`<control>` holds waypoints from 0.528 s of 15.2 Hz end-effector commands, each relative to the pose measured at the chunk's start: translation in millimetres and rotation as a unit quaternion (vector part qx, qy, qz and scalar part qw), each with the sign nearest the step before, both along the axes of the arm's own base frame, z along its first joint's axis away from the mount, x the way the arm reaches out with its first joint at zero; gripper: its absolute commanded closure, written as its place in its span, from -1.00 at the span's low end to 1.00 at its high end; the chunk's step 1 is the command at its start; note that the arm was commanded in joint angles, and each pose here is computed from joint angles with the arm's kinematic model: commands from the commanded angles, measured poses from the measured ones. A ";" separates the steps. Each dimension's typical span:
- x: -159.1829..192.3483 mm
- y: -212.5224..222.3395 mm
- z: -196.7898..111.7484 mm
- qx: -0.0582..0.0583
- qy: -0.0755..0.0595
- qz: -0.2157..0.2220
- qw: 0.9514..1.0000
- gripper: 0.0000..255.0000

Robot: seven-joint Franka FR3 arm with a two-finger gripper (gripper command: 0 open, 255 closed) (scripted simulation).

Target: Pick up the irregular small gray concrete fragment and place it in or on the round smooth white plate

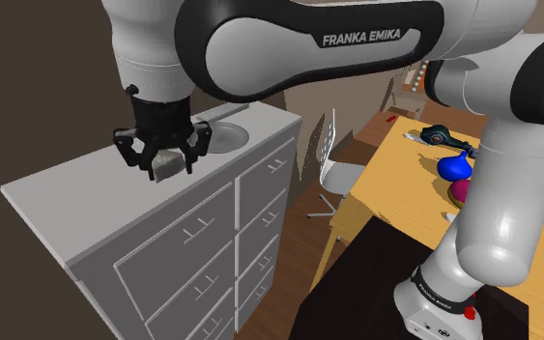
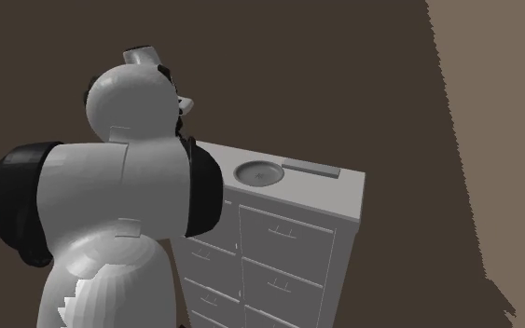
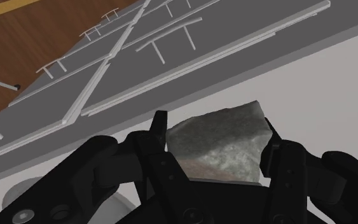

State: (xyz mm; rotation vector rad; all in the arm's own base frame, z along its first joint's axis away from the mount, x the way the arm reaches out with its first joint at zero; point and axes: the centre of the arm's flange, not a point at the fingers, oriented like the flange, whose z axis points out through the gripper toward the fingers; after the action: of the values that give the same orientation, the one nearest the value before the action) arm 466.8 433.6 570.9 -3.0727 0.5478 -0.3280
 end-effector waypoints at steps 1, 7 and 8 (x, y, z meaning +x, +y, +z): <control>-0.2 -0.5 11.1 0.000 0.000 0.000 1.000 1.00; 6.9 -11.6 32.4 0.000 0.000 0.000 1.000 1.00; 14.1 -22.7 32.3 0.000 0.000 0.000 1.000 1.00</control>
State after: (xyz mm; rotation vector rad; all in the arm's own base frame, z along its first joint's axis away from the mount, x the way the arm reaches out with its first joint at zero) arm 476.3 418.5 601.7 -3.0730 0.5481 -0.3279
